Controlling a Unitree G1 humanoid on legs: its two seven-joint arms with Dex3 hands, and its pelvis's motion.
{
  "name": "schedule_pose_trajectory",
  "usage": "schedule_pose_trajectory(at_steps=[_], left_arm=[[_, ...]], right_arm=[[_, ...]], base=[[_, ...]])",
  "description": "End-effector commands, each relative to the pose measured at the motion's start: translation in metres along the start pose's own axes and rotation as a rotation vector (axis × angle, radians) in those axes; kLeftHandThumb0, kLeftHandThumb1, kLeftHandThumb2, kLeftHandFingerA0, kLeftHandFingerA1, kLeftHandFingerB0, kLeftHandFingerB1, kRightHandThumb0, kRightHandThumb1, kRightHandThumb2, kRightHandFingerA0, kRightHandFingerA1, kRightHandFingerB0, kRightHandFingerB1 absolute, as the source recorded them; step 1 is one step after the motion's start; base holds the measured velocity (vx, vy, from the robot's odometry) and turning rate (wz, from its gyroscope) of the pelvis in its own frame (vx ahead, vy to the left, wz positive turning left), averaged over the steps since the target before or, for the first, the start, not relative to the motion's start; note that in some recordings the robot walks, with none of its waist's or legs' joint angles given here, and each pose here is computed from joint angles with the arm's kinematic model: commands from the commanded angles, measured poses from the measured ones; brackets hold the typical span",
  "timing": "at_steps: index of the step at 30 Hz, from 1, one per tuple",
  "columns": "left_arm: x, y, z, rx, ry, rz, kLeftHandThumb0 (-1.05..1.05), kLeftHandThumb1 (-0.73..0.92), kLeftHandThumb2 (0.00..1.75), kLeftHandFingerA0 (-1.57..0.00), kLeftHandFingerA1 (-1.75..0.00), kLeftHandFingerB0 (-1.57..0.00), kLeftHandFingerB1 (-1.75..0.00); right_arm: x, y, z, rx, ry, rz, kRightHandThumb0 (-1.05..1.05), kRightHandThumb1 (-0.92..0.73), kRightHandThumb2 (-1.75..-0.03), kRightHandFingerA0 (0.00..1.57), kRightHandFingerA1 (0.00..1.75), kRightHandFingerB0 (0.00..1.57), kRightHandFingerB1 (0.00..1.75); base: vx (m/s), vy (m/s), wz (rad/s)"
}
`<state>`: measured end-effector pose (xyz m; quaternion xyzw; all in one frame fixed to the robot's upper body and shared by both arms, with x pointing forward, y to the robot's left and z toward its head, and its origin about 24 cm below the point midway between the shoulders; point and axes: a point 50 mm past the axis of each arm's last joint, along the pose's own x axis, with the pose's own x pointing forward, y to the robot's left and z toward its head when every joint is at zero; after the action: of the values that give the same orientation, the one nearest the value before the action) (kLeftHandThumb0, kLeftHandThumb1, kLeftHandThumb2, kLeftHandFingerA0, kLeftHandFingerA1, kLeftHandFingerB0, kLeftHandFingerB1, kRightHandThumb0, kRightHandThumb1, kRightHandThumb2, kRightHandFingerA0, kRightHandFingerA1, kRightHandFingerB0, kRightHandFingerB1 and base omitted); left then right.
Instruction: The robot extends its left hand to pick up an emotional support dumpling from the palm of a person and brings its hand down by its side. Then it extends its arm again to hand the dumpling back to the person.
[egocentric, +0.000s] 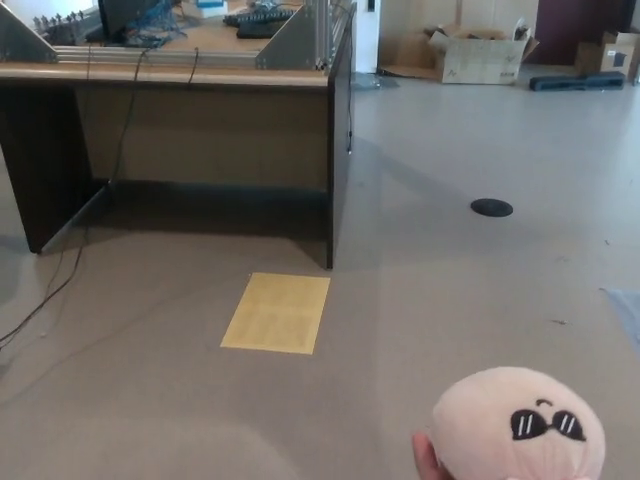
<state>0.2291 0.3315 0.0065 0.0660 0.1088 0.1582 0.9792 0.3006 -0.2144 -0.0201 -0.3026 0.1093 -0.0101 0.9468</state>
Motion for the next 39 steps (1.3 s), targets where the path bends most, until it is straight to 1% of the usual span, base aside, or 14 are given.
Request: schedule_pose_trajectory(at_steps=[1,7,9,10,14,17,22,31,32,34,35,36,37,39], left_arm=[[-0.003,0.012,0.017,-0.084,-0.104,0.003,-0.11,0.53,0.55,-0.88,-0.66,-0.77,-0.53],[0.006,0.008,0.13,-0.058,-0.466,-0.095,-0.15,0.5,0.55,-0.9,-0.62,-0.78,-0.53],[0.005,0.003,0.158,-0.039,-0.564,-0.137,-0.18,0.5,0.55,-0.91,-0.75,-0.78,-0.52],[0.003,-0.004,0.187,-0.034,-0.648,-0.197,-0.17,0.52,0.56,-0.89,-0.57,-0.8,-0.52],[-0.013,-0.024,0.254,0.104,-0.812,-0.283,-0.23,0.49,0.55,-0.94,-0.77,-0.82,-0.52],[-0.014,-0.025,0.256,0.108,-0.809,-0.287,-0.23,0.49,0.55,-0.94,-0.77,-0.82,-0.52],[-0.041,-0.079,0.33,0.295,-0.981,-0.625,-0.25,0.5,0.56,-0.93,-0.56,-0.82,-0.49],[-0.076,-0.13,0.366,0.549,-1.111,-0.823,-0.27,0.47,0.55,-1.01,-0.72,-0.86,-0.5],[-0.089,-0.153,0.368,0.633,-1.129,-0.907,-0.24,0.48,0.55,-0.98,-0.54,-0.84,-0.51],[-0.097,-0.169,0.369,0.715,-1.127,-0.961,-0.29,0.48,0.55,-0.92,-0.51,-0.8,-0.48],[-0.102,-0.181,0.37,0.828,-1.065,-1.089,-0.55,0.45,0.54,-0.45,-0.4,-0.45,-0.34],[-0.103,-0.182,0.37,0.841,-1.057,-1.103,-0.55,0.45,0.54,-0.45,-0.4,-0.45,-0.34],[-0.107,-0.192,0.371,0.98,-0.975,-1.202,-0.63,0.38,0.79,0.0,-0.2,-0.05,-0.23],[-0.109,-0.196,0.371,1.04,-0.932,-1.242,-0.63,0.38,0.79,0.0,-0.2,-0.05,-0.23]], right_arm=[[-0.001,-0.009,0.006,-0.029,-0.122,-0.075,-0.3,-0.57,-0.57,0.81,0.65,0.76,0.52],[0.001,-0.009,0.007,-0.034,-0.129,-0.081,-0.32,-0.57,-0.57,0.8,0.62,0.75,0.52],[0.002,-0.009,0.008,-0.028,-0.131,-0.081,-0.31,-0.57,-0.57,0.8,0.62,0.75,0.52],[0.001,-0.008,0.009,-0.026,-0.132,-0.081,-0.3,-0.57,-0.57,0.8,0.63,0.75,0.52],[0.0,-0.005,0.007,-0.036,-0.131,-0.076,-0.31,-0.57,-0.57,0.8,0.63,0.75,0.51],[0.0,-0.005,0.007,-0.037,-0.132,-0.077,-0.31,-0.57,-0.57,0.8,0.63,0.75,0.51],[0.002,-0.009,0.008,-0.026,-0.134,-0.082,-0.29,-0.57,-0.57,0.81,0.62,0.75,0.52],[0.0,-0.008,0.005,-0.033,-0.136,-0.085,-0.29,-0.57,-0.57,0.82,0.63,0.76,0.53],[-0.002,-0.007,0.003,-0.031,-0.133,-0.08,-0.28,-0.56,-0.57,0.82,0.65,0.76,0.53],[-0.003,-0.006,0.002,-0.034,-0.13,-0.078,-0.29,-0.56,-0.57,0.82,0.65,0.76,0.53],[-0.002,-0.007,0.002,-0.031,-0.125,-0.074,-0.29,-0.57,-0.57,0.81,0.64,0.76,0.52],[-0.002,-0.007,0.002,-0.031,-0.125,-0.074,-0.29,-0.57,-0.57,0.81,0.64,0.76,0.52],[-0.001,-0.007,0.003,-0.033,-0.126,-0.066,-0.3,-0.58,-0.58,0.8,0.68,0.76,0.53],[-0.001,-0.007,0.004,-0.034,-0.127,-0.063,-0.3,-0.58,-0.58,0.8,0.68,0.76,0.53]], base=[[0.1,-0.004,0.01],[0.09,-0.006,0.03],[0.0,0.0,0.0],[0.0,0.0,0.0],[0.0,0.0,0.0],[0.01,0.001,-0.02],[0.0,0.0,0.03],[0.0,0.0,0.0],[0.0,0.0,0.0],[0.0,0.0,0.0],[0.0,0.0,0.0],[0.0,0.0,0.0],[0.0,0.0,0.0],[0.0,0.0,0.0]])
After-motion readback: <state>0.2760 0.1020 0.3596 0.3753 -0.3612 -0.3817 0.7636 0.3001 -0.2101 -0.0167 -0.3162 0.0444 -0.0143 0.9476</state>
